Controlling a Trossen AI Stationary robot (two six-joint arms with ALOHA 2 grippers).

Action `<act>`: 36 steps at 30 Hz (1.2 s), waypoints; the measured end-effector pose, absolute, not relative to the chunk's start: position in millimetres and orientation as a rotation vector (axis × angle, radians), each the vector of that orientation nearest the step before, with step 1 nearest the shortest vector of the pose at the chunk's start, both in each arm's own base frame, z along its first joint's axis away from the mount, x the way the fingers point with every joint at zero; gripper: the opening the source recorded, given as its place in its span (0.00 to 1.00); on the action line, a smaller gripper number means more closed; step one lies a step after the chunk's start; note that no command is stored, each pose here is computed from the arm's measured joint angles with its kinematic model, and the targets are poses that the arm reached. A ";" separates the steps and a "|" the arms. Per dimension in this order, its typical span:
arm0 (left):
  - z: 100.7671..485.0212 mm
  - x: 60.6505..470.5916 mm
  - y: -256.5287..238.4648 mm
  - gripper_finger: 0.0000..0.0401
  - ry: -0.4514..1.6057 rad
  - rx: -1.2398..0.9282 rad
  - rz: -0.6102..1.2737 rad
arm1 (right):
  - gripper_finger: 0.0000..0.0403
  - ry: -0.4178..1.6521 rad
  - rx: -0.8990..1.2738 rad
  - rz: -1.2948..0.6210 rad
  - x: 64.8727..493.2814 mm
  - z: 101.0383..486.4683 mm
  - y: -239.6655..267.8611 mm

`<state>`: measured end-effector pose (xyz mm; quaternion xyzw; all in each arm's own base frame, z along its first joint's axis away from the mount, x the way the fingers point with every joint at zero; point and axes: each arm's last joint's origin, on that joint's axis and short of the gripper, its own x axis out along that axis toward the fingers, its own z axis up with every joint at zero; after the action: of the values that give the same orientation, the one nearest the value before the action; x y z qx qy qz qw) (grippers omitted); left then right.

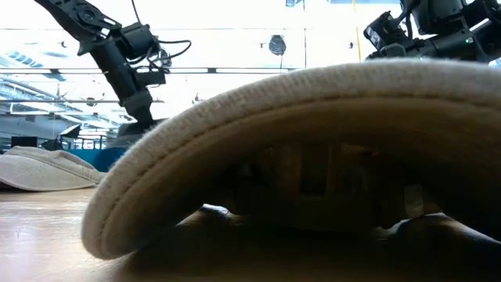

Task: Pick & Place hat
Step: Put the black cap into the blue bin

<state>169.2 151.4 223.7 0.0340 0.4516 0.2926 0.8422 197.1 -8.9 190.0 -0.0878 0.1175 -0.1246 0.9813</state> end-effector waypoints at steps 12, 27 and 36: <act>195.9 166.1 144.3 0.08 1.157 -0.068 0.491 | 0.38 0.218 -0.156 -0.254 197.4 191.6 -8.9; 159.3 169.4 151.1 0.15 1.155 0.053 0.675 | 0.38 0.211 -0.157 -0.254 197.5 192.2 -8.9; 162.9 168.1 168.9 0.29 1.018 0.125 0.904 | 0.38 0.213 -0.159 -0.253 197.5 192.0 -8.9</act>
<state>168.1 168.9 162.9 0.0579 0.4705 0.4174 0.7753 197.5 -8.9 192.0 -0.0791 0.1061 -0.1260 0.9832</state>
